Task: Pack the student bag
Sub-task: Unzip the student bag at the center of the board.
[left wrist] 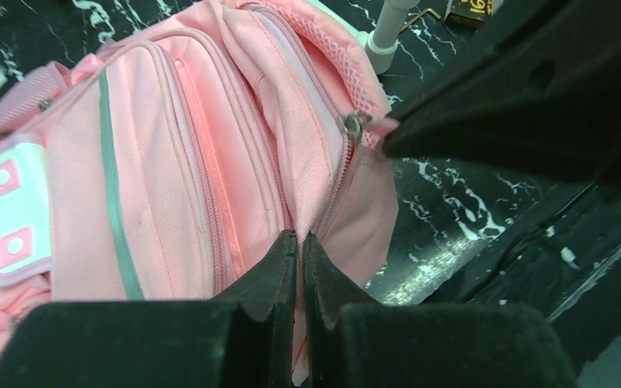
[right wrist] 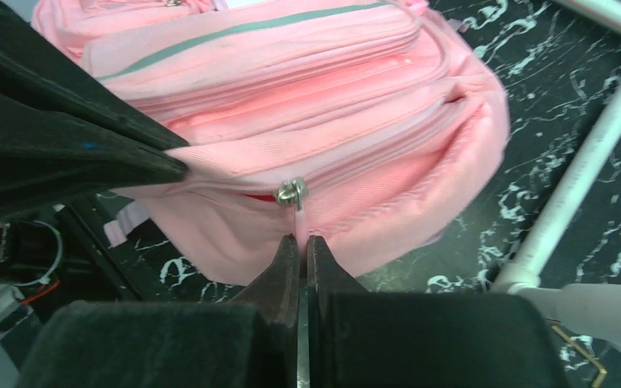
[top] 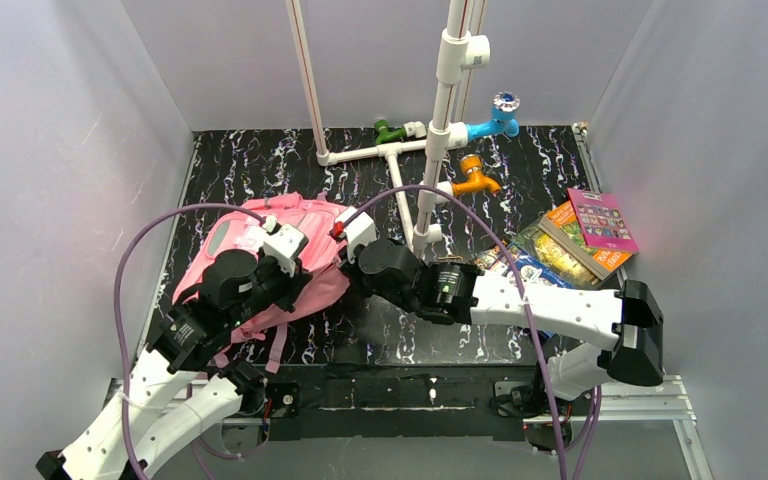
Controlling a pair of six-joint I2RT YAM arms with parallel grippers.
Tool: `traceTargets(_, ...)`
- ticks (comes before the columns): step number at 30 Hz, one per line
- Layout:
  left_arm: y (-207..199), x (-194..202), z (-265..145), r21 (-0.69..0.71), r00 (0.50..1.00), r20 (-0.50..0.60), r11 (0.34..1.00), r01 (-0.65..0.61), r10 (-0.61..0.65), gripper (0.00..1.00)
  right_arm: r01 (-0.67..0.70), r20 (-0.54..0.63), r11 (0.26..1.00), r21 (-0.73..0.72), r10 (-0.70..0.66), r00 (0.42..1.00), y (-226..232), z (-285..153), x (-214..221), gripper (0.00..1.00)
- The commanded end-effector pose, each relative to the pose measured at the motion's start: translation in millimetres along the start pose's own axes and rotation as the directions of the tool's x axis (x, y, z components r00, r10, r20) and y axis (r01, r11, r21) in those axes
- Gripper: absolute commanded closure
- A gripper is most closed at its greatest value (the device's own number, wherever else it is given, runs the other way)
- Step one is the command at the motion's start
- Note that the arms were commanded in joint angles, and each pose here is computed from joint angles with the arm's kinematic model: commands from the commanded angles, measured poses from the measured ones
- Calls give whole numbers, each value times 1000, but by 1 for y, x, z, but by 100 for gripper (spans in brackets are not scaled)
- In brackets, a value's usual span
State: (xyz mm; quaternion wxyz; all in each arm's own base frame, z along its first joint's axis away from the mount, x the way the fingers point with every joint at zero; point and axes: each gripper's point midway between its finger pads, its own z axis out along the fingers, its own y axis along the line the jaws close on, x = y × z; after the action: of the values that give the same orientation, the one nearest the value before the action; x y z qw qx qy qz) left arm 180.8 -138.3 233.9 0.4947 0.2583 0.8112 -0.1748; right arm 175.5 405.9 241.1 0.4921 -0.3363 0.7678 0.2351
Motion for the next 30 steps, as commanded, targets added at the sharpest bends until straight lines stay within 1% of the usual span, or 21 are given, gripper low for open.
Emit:
traceTargets(1, 37, 30, -25, -153, 983, -104, 974, -169, 154, 100, 10, 131, 964, 264, -46, 990, -77, -45, -60, 99)
traceTargets(4, 30, 26, -29, -102, 975, -69, 970, -219, 213, 100, 88, 96, 970, 227, -112, 989, -75, -50, -50, 99)
traceTargets(6, 25, 25, -29, -69, 970, -45, 968, -241, 238, 100, 132, 92, 977, 170, -149, 985, -67, -49, -44, 99)
traceTargets(10, 4, 18, -33, 48, 965, -5, 964, -263, 263, 100, 143, 113, 990, 18, -144, 983, -41, -45, -41, 99)
traceTargets(12, 0, 18, -36, 73, 956, 16, 953, -293, 293, 100, 145, 135, 988, -47, -138, 981, -28, -39, -38, 99)
traceTargets(15, -1, 17, -39, 75, 950, 46, 948, -311, 308, 100, 138, 151, 988, -75, -125, 981, -20, -32, -36, 99)
traceTargets(20, -2, 18, -50, 77, 950, 55, 948, -310, 306, 100, 105, 163, 988, -115, -85, 983, -12, -30, -36, 99)
traceTargets(22, -1, 20, -51, 69, 951, 61, 949, -307, 303, 100, 102, 178, 987, -123, -79, 981, -11, -28, -34, 92)
traceTargets(25, -4, 16, -55, 78, 955, 75, 953, -292, 287, 100, 96, 173, 983, -155, -69, 983, -5, -26, -32, 88)
traceTargets(26, -5, 14, -56, 81, 955, 81, 953, -291, 285, 100, 95, 168, 981, -167, -66, 983, -2, -25, -31, 86)
traceTargets(30, -5, 10, -57, 81, 953, 89, 951, -298, 291, 100, 94, 141, 978, -187, -67, 988, 3, -18, -22, 84)
